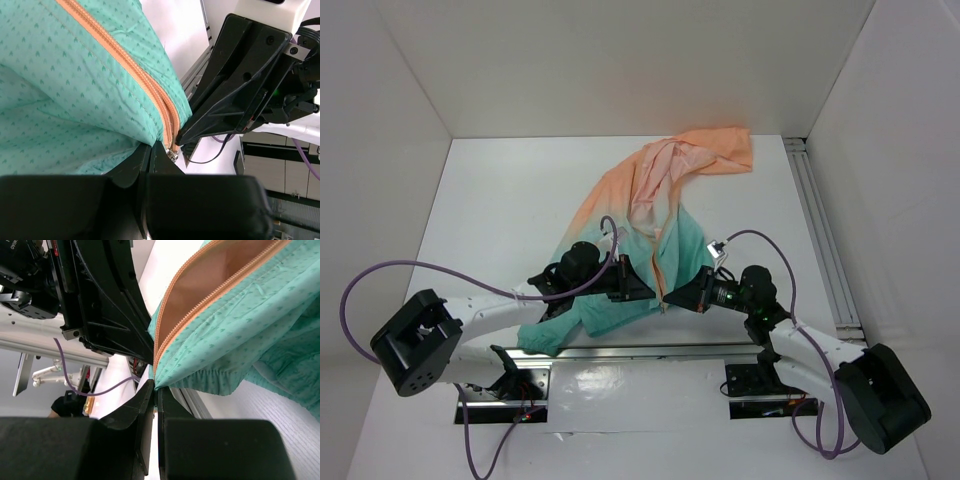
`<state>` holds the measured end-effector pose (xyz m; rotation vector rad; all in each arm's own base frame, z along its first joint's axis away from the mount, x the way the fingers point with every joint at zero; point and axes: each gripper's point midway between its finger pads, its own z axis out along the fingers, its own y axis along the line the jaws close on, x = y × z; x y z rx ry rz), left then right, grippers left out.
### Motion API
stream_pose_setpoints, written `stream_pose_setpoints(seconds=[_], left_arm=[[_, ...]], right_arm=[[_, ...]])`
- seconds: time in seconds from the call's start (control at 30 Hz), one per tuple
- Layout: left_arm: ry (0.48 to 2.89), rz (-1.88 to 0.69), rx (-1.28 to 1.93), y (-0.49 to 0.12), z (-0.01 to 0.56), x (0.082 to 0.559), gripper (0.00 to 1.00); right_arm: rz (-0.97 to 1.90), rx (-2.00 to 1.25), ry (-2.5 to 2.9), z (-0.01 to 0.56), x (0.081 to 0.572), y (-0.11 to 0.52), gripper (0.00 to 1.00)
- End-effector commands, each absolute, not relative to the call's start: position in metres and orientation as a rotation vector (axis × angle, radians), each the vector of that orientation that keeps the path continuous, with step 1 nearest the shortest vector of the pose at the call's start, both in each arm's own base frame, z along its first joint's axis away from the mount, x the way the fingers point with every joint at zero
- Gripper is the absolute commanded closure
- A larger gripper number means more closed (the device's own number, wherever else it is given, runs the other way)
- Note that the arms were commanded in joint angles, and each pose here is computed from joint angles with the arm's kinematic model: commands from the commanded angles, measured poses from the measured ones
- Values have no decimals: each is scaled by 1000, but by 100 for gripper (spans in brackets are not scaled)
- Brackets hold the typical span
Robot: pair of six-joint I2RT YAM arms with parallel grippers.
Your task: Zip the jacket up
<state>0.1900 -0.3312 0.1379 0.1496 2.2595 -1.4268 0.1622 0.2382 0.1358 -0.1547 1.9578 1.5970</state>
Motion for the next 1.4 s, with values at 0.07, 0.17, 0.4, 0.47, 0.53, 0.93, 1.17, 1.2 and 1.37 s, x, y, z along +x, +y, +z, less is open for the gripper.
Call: stream_pose_setpoints(seconds=[0.07,0.17,0.4,0.47,0.53,0.93,1.17,1.2,1.37], left_arm=[[2178,-1471,189,-335,155,190,100],[2178,-1471,189,-335,155,190,100],[2168,-1485,200,-335,157,187,100],[2168,-1485,200,-335,157,187,100],[2168,-1485,200,-335,157,187,100],[2164,-1502,201,-335,157,185,100],[2166,-1510,208,-335,158,183,100],[2166,-1510,208,-335,158,183,100],[2168,-1519,217,-335,158,182,100]], right_arm=[[1596,-202,1856,155,167,239,100],[1582,-183,1853,156,170,236,100],[1576,-180,1840,157,172,236,100],[1575,-175,1850,155,173,237,100],[1575,-175,1850,155,173,237,100],[1574,-160,1841,157,176,237,100],[1560,-142,1837,158,181,235,100],[1560,-142,1837,158,181,235,100],[1560,-142,1837,158,181,235,100]])
